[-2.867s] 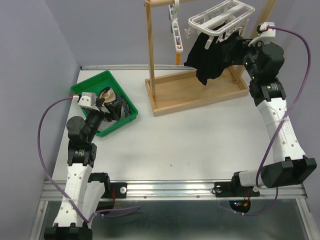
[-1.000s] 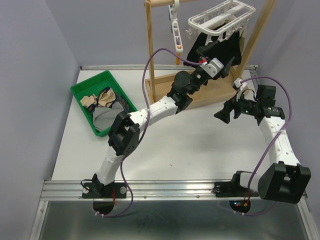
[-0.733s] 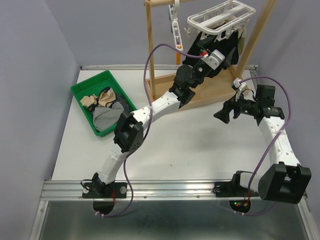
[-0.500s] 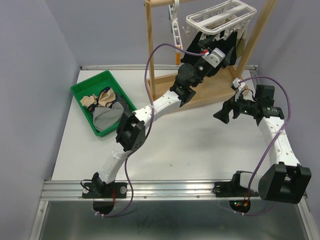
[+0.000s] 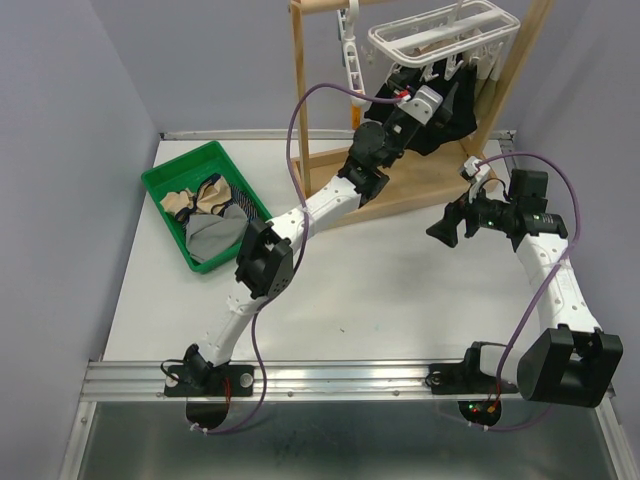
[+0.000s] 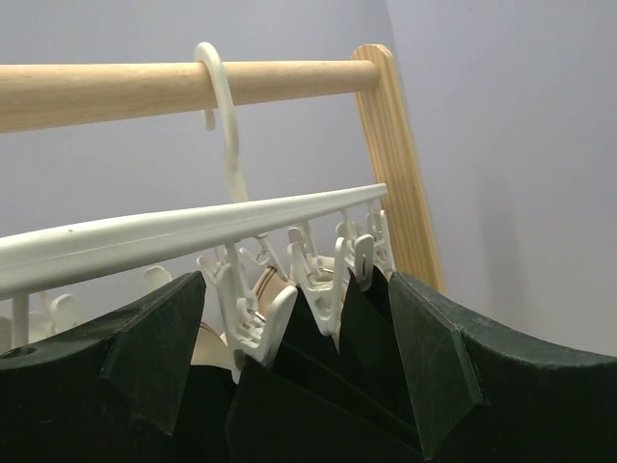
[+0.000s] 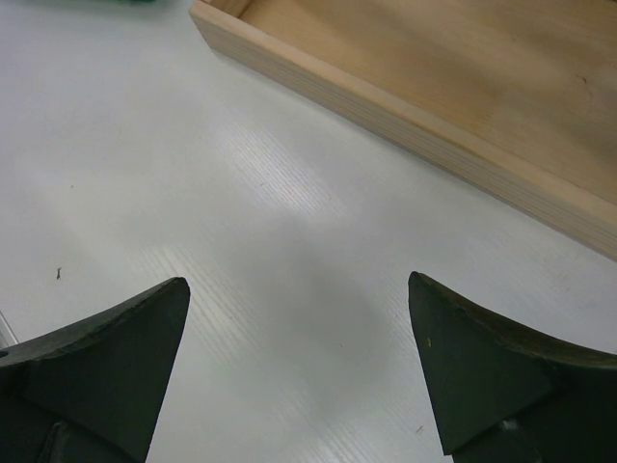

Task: Remove the underwear clipped to the hanger
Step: Remove the underwear from the hanger.

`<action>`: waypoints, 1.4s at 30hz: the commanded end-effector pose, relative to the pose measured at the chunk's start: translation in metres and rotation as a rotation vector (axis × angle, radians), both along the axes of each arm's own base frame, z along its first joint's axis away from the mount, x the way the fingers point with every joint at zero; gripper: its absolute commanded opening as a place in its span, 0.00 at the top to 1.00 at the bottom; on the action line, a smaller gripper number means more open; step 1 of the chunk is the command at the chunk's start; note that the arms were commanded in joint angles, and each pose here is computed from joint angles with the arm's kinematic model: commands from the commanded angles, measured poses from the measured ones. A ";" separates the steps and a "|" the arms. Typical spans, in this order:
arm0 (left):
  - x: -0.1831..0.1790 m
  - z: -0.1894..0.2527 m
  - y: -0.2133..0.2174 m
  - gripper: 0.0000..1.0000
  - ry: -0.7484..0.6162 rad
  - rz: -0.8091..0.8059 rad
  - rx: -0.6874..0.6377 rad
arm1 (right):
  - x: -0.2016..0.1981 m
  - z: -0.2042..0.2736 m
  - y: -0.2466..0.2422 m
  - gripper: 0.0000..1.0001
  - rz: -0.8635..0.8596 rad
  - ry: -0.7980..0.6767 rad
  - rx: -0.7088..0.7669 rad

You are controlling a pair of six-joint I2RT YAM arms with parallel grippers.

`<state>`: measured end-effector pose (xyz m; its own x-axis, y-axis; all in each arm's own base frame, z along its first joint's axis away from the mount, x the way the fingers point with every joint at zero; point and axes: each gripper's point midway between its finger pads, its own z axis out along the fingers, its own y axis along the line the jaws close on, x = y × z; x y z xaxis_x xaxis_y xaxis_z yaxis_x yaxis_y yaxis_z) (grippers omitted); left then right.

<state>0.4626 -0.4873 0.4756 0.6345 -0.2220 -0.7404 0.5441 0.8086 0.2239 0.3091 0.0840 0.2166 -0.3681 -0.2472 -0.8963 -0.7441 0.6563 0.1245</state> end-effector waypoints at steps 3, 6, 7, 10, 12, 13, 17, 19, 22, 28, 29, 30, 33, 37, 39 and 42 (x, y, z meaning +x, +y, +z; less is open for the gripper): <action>-0.012 0.051 0.030 0.12 -0.082 0.048 -0.123 | 0.004 0.014 0.003 0.00 0.016 -0.081 -0.016; -0.011 0.050 0.031 0.12 -0.090 0.063 -0.112 | 0.003 0.014 0.003 0.00 0.018 -0.079 -0.014; -0.011 0.048 0.030 0.12 -0.091 0.065 -0.106 | 0.003 0.013 0.003 0.00 0.017 -0.076 -0.014; -0.011 0.049 0.031 0.14 -0.102 0.058 -0.096 | 0.003 0.014 0.004 0.00 0.019 -0.080 -0.015; -0.010 0.049 0.031 0.19 -0.107 0.054 -0.095 | 0.004 0.014 0.003 0.00 0.017 -0.079 -0.018; -0.010 0.049 0.031 0.20 -0.108 0.053 -0.094 | 0.004 0.014 0.004 0.00 0.018 -0.081 -0.017; -0.010 0.051 0.032 0.24 -0.116 0.051 -0.092 | 0.004 0.014 0.004 0.00 0.017 -0.079 -0.019; -0.012 0.053 0.032 0.35 -0.120 0.050 -0.095 | 0.004 0.014 0.004 0.00 0.017 -0.079 -0.019; -0.010 0.055 0.037 0.65 -0.116 0.071 -0.114 | 0.004 0.014 0.004 0.00 0.017 -0.080 -0.018; -0.012 0.059 0.037 0.80 -0.121 0.066 -0.112 | 0.004 0.014 0.004 0.00 0.019 -0.080 -0.017; -0.013 0.060 0.037 0.82 -0.126 0.063 -0.110 | 0.004 0.014 0.004 0.00 0.019 -0.080 -0.017; -0.016 0.064 0.038 0.86 -0.130 0.059 -0.115 | 0.004 0.014 0.004 0.00 0.019 -0.080 -0.017; -0.020 0.064 0.038 0.80 -0.127 0.048 -0.110 | 0.003 0.014 0.005 0.00 0.021 -0.081 -0.018; -0.034 0.072 0.042 0.41 -0.129 0.030 -0.116 | 0.002 0.012 0.005 0.00 0.026 -0.087 -0.030; -0.039 0.060 0.035 0.34 -0.106 0.010 -0.084 | 0.001 0.014 0.004 0.00 0.025 -0.100 -0.041; -0.059 0.056 0.031 0.25 -0.100 -0.043 -0.030 | -0.001 0.015 0.004 0.00 0.024 -0.117 -0.055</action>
<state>0.4595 -0.4844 0.4480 0.6153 -0.1610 -0.7717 0.5399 0.7994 0.2636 0.3079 0.0863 0.2191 -0.3447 -0.2704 -0.8989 -0.7527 0.6519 0.0925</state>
